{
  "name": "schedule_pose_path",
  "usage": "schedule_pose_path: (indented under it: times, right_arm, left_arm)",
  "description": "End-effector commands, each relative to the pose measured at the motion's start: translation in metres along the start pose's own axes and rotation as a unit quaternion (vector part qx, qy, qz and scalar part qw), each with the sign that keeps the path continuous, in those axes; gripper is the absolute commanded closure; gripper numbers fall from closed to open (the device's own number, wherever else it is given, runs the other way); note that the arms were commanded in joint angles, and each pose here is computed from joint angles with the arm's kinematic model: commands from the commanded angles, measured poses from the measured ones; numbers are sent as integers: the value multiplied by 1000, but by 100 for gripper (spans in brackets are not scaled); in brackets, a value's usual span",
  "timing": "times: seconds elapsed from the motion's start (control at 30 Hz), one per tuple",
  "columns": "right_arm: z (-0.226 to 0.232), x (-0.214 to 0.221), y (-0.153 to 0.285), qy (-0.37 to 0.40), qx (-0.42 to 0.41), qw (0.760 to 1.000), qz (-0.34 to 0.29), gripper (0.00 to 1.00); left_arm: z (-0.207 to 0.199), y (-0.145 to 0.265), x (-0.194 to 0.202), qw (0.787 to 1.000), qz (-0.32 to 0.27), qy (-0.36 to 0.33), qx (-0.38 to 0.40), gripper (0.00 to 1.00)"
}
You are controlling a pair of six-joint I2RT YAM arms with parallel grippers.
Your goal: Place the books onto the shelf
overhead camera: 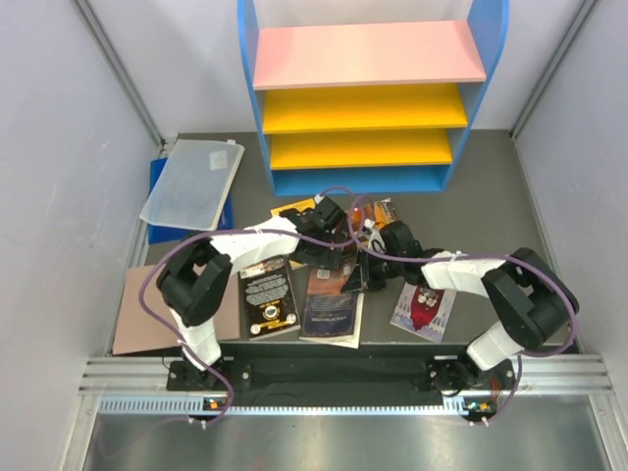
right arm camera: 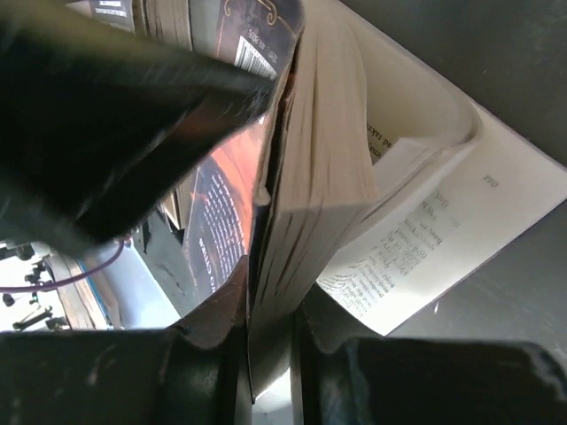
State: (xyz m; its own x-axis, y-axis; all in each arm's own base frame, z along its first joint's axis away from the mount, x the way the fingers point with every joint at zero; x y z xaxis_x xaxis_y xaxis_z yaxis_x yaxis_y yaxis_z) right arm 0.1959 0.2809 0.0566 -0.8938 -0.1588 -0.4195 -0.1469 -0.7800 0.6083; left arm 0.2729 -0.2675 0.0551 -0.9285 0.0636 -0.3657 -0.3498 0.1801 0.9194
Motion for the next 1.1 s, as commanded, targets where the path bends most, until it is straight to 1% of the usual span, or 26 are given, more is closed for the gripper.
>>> schedule_pose_path:
  times: [0.0, 0.03, 0.07, 0.1, 0.17, 0.2, 0.23, 0.27, 0.3, 0.33, 0.37, 0.4, 0.47, 0.5, 0.53, 0.6, 0.63, 0.7, 0.73, 0.77, 0.83, 0.87, 0.9, 1.07]
  right_arm:
    - [27, -35, 7, 78, -19, 995, -63, 100]
    - [26, -33, 9, 85, -15, 994, -60, 100]
    - [31, -39, 15, 96, -15, 993, -72, 100]
    - [33, -42, 19, 101, -13, 992, -77, 100]
    - [41, -47, 28, 124, -15, 988, -87, 100]
    - [44, -49, 31, 133, -19, 987, -92, 100]
    - [47, -50, 33, 142, -21, 985, -96, 100]
    - [53, -53, 38, 151, -29, 982, -105, 100]
    - [56, -54, 41, 156, -32, 981, -109, 100]
    - [57, -57, 43, 160, -33, 980, -113, 100]
    - [62, -61, 49, 166, -38, 978, -123, 100]
    - [65, -64, 51, 169, -39, 976, -128, 100]
    - [73, -74, 60, 181, -44, 972, -143, 100]
    - [74, -78, 63, 184, -45, 970, -149, 100]
    - [76, -80, 66, 187, -45, 969, -152, 100]
    - [85, -91, 74, 201, -55, 964, -166, 100]
    - [87, -94, 77, 202, -58, 963, -169, 100]
    - [90, -105, 84, 208, -64, 959, -180, 100]
    - [91, -109, 87, 209, -65, 958, -184, 100]
    - [92, -113, 91, 210, -68, 957, -189, 100]
    - [88, -121, 99, 206, -67, 955, -203, 100]
    - [88, -122, 101, 206, -72, 954, -206, 100]
    - [87, -128, 105, 206, -76, 951, -218, 100]
    - [86, -136, 109, 201, -95, 947, -232, 100]
  left_arm:
    - [7, 56, -12, 998, -64, 24, 11, 1]
    - [7, 68, -16, 996, -77, 27, 21, 1]
    - [7, 76, -18, 995, -91, 29, 30, 1]
    - [5, 96, -23, 991, -116, 33, 53, 1]
    - [10, 102, -18, 989, -128, 33, 63, 1]
    - [8, 117, -22, 983, -155, 39, 90, 1]
    - [7, 120, -21, 980, -165, 40, 103, 1]
    - [13, 122, -10, 978, -170, 41, 115, 1]
    - [9, 125, -14, 971, -191, 47, 138, 1]
    - [7, 127, -10, 967, -194, 50, 159, 1]
    - [12, 125, 2, 964, -196, 49, 172, 1]
    - [5, 129, -1, 954, -215, 50, 201, 1]
    - [2, 127, 15, 948, -205, 43, 238, 1]
    - [2, 125, 16, 946, -209, 45, 244, 1]
    - [-6, 122, 25, 941, -195, 36, 276, 1]
    - [-12, 121, 32, 934, -190, 27, 301, 1]
    - [-19, 124, 29, 925, -200, 27, 322, 1]
    - [-21, 122, 41, 920, -184, 18, 345, 1]
    - [-23, 122, 42, 915, -190, 17, 356, 1]
    - [-26, 131, 38, 904, -207, 16, 374, 1]
    - [-24, 132, 41, 898, -215, 24, 382, 1]
    - [-25, 141, 36, 888, -235, 26, 394, 1]
    - [-25, 143, 37, 885, -238, 31, 399, 1]
    - [-22, 145, 34, 880, -250, 49, 401, 1]
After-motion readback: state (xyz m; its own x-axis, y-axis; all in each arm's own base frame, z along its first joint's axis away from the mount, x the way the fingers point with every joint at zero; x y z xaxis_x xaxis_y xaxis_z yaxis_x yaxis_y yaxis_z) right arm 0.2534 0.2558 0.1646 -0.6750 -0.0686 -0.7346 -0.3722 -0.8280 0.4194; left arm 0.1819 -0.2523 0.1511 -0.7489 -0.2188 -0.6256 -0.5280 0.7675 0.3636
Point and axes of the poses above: each gripper's point midway between its finger pads, its own y axis back along the fingers, its own z axis along the line the jaws close on, x = y × z, the point moved 1 cm from there along y, back along the fingers, and after that the axes turned 12 degrees about y, right-handed, at the moved point
